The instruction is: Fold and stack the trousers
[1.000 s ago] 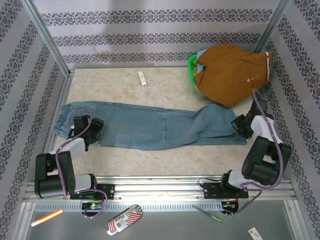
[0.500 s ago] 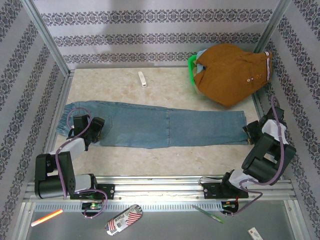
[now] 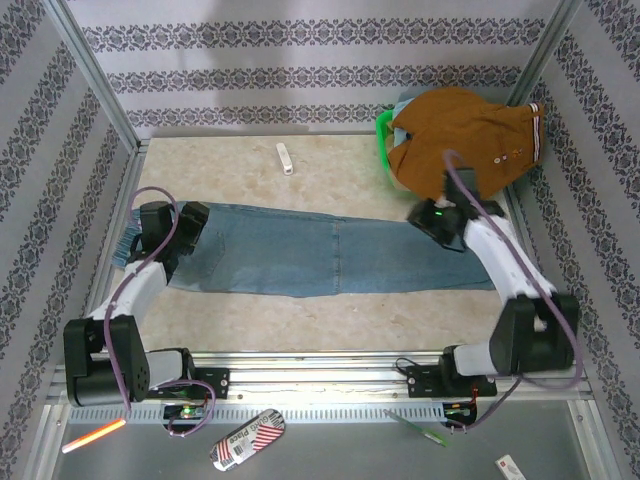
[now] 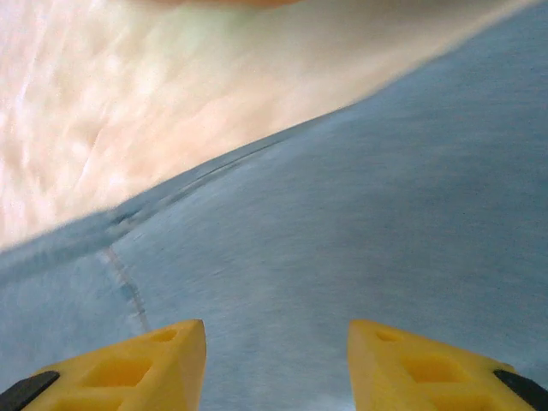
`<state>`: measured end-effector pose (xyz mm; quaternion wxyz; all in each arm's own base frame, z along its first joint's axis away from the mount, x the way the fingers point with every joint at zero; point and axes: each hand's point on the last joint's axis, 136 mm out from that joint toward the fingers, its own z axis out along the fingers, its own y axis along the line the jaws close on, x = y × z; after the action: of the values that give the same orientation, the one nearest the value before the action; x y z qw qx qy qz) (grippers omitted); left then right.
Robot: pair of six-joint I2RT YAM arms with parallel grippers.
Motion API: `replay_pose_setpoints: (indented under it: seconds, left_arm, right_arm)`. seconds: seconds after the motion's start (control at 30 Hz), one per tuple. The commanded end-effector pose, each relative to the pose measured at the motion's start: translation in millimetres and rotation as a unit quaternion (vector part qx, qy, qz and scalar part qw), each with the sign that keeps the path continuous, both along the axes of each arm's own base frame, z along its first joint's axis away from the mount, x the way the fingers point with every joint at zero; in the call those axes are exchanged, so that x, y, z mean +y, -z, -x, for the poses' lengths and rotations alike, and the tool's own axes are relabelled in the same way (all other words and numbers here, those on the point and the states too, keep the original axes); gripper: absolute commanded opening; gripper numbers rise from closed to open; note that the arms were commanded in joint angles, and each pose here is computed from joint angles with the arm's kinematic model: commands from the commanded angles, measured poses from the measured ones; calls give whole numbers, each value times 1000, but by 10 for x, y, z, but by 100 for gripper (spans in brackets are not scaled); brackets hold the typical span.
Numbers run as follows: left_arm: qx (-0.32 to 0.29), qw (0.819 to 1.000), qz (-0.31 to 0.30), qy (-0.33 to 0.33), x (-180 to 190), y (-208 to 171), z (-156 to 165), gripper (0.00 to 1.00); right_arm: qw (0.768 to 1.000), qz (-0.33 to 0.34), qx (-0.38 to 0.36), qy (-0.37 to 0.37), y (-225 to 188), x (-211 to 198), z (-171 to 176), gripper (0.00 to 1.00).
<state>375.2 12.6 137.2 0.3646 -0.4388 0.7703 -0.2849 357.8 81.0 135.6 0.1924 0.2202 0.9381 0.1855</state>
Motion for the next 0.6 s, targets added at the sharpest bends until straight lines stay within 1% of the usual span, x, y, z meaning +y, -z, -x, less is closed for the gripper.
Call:
replay_pose_setpoints:
  seconds: [0.0,0.03,0.1,0.13,0.17,0.23,0.3,0.37,0.4,0.43,0.47,0.57]
  left_arm:
    - [31,999,-35,16,38,43,-145,74]
    - [39,998,-55,20,80,10,-226,76]
    - [68,994,-86,10,212,-4,-335,77]
    - [78,991,-112,7,295,-8,-427,78]
    - [95,987,-128,5,358,18,-475,82]
    - [131,977,-166,29,428,85,-638,84]
    - [177,965,-182,67,413,233,-741,84]
    - [227,935,-254,96,441,348,-772,84]
    - [253,917,-289,113,443,417,-780,83]
    - [277,902,-303,135,423,485,-766,80]
    - [284,892,-314,157,382,512,-788,78]
    - [300,861,-345,226,221,638,-808,78]
  right_arm:
    - [992,31,35,-117,250,721,-199,47]
    - [987,55,46,-145,320,875,-262,48]
    - [978,93,44,-182,350,1096,-431,50]
    - [972,115,42,-202,375,1206,-535,52]
    - [967,133,40,-215,386,1262,-609,53]
    - [950,171,37,-258,425,1393,-744,58]
    - [933,202,39,-297,459,1479,-820,61]
    - [912,223,32,-344,490,1564,-855,64]
    - [901,229,32,-366,538,1598,-858,65]
    - [892,227,33,-389,576,1631,-849,66]
    - [886,225,34,-403,609,1657,-842,66]
    - [875,208,34,-435,700,1726,-843,68]
